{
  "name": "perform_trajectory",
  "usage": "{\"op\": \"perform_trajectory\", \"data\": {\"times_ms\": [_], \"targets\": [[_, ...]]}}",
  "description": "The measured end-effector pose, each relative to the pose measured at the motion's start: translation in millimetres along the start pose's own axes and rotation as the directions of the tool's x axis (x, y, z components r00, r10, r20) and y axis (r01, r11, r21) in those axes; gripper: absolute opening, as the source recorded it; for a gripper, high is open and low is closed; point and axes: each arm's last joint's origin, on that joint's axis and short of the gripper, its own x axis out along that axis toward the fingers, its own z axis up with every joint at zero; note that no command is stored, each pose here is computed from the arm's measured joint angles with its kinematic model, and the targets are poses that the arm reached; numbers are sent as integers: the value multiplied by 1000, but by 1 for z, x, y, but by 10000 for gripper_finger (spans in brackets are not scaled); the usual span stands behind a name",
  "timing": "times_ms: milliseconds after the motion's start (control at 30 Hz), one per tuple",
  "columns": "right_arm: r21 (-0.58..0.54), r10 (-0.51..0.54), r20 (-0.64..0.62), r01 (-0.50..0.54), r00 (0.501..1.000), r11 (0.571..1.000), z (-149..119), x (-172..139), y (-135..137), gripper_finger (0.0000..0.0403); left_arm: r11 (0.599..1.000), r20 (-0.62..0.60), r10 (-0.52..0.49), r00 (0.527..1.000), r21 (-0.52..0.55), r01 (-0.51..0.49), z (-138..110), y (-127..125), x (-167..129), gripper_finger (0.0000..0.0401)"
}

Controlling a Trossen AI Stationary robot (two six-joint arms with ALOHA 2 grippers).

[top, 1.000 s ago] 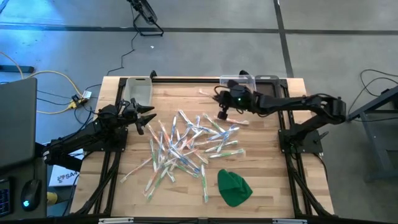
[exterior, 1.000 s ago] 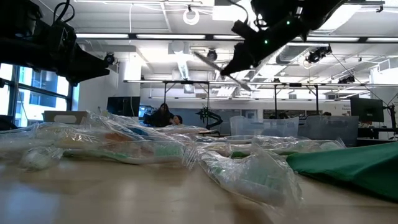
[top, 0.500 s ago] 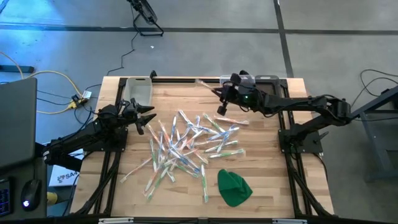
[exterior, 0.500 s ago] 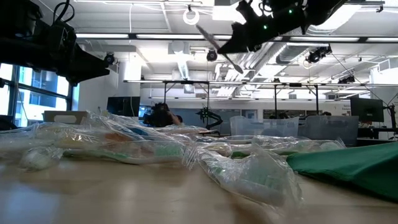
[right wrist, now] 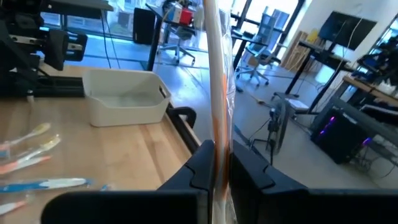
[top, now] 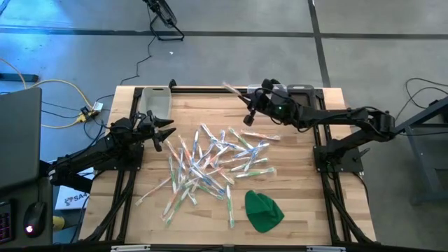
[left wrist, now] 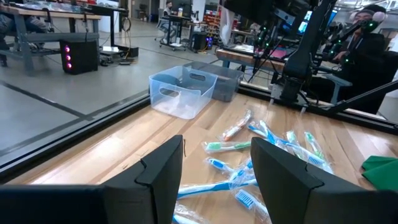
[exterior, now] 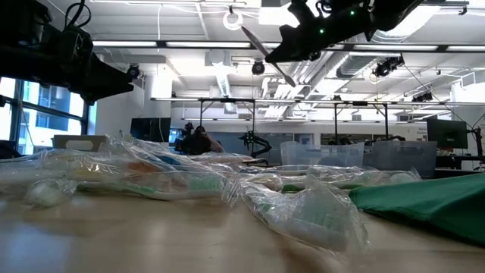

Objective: Pick & Place Toothbrushes
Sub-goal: Put the orange toothbrush into the black bin

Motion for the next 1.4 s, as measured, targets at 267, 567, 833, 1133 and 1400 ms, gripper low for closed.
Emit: {"op": "perform_trajectory", "data": {"times_ms": [267, 567, 833, 1133, 1400], "targets": [[30, -24, -17, 25, 1000, 999, -1, 0, 0, 24, 1000, 0, 1, 1000, 0, -1, 0, 0, 0, 187], [19, -271, -175, 278, 947, 960, -2, -21, 1, 24, 1000, 0, 1, 1000, 1, -1, 0, 0, 0, 187], [30, -338, -201, 351, 919, 936, 6, -41, 2, 24, 1000, 0, 4, 1000, 4, -4, 0, 0, 0, 187], [74, -246, -236, 270, 940, 960, 4, -47, -18, 23, 1000, 0, 4, 1000, 4, -4, 0, 0, 0, 187], [124, -307, -369, 374, 877, 919, -14, -46, -47, 23, 1000, 0, 4, 1000, 4, -4, 0, 0, 0, 187]]}}
